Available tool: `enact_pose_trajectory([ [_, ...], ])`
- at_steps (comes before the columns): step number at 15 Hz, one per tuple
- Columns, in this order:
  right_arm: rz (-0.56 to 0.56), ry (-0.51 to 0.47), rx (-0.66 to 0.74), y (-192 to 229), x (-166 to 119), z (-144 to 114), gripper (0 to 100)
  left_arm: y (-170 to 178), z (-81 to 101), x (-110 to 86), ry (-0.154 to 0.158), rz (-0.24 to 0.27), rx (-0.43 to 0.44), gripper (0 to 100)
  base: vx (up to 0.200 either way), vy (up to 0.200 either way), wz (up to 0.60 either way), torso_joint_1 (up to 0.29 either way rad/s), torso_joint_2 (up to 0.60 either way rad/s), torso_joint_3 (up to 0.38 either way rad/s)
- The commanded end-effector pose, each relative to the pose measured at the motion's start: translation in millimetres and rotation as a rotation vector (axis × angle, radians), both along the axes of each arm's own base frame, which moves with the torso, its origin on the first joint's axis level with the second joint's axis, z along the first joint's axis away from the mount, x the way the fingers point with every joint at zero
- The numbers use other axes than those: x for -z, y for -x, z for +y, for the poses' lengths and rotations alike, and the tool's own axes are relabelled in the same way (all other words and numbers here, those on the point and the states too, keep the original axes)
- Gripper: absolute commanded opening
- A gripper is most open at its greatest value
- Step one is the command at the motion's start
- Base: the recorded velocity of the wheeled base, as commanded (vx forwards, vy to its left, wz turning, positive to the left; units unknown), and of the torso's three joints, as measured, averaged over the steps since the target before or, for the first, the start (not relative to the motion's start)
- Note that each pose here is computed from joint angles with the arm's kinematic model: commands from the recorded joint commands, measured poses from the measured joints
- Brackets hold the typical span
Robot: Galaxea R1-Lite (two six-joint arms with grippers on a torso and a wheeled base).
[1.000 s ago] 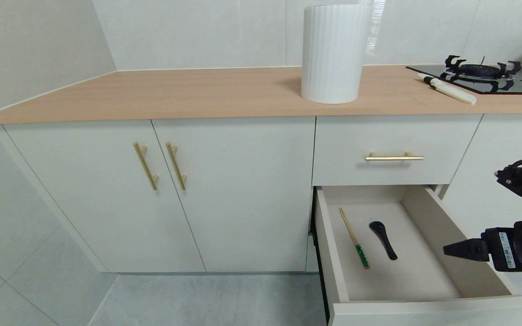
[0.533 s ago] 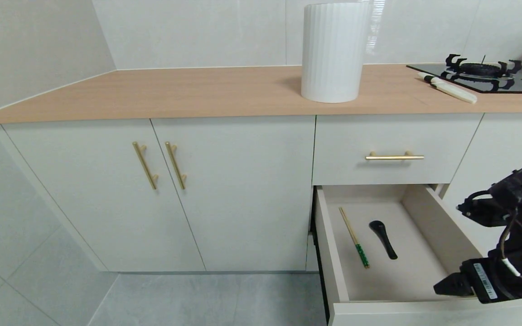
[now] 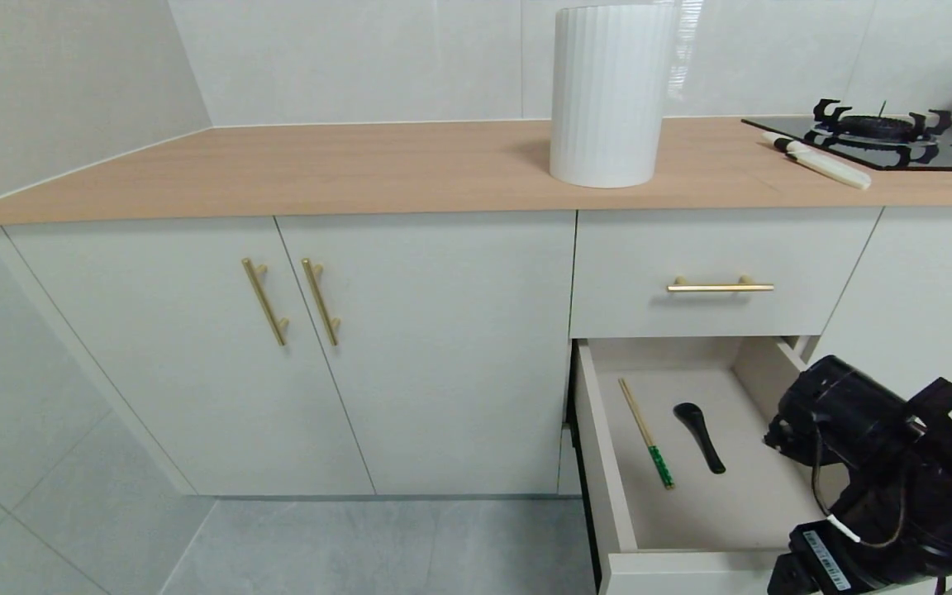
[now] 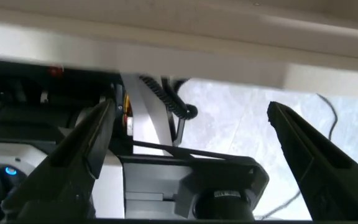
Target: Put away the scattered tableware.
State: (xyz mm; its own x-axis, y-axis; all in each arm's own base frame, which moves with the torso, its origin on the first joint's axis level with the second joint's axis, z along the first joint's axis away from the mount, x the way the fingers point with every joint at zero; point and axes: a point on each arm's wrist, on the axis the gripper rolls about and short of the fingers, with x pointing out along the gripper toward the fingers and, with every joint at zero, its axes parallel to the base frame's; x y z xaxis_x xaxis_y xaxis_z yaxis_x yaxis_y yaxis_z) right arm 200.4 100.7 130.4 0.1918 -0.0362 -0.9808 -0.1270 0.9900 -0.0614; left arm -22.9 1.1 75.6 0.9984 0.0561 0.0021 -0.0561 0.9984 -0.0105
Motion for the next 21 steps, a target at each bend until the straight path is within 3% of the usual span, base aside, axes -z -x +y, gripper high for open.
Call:
enact_pose_trajectory([
  [1, 0.038, 0.018, 0.023, -9.0, 11.3, 1.3, 100, 0.0, 0.0, 0.0, 0.000, 0.001, 0.001, 100, 0.000, 0.000, 0.00, 0.000, 0.00, 0.000],
  [6, 0.001, 0.007, 0.147, -37.8, 27.3, -12.8, 100, 0.0, 0.0, -0.1, 0.000, -0.001, -0.001, 100, 0.000, 0.000, 0.00, 0.000, 0.00, 0.000],
  [12, -0.188, -0.052, 0.213, -61.6, 41.3, -23.5, 100, 0.0, 0.0, -0.1, 0.000, -0.001, -0.001, 100, 0.000, 0.000, 0.00, 0.000, 0.00, 0.000],
  [16, -0.275, -0.066, 0.236, -85.5, 50.7, -25.9, 100, 0.0, 0.0, -0.1, 0.000, -0.001, -0.001, 100, 0.000, 0.000, 0.00, 0.000, 0.00, 0.000],
  [21, -0.404, -0.073, 0.185, -131.4, 39.3, -28.8, 100, 0.0, 0.0, -0.1, 0.000, -0.001, -0.001, 100, 0.000, 0.000, 0.00, 0.000, 0.00, 0.000],
])
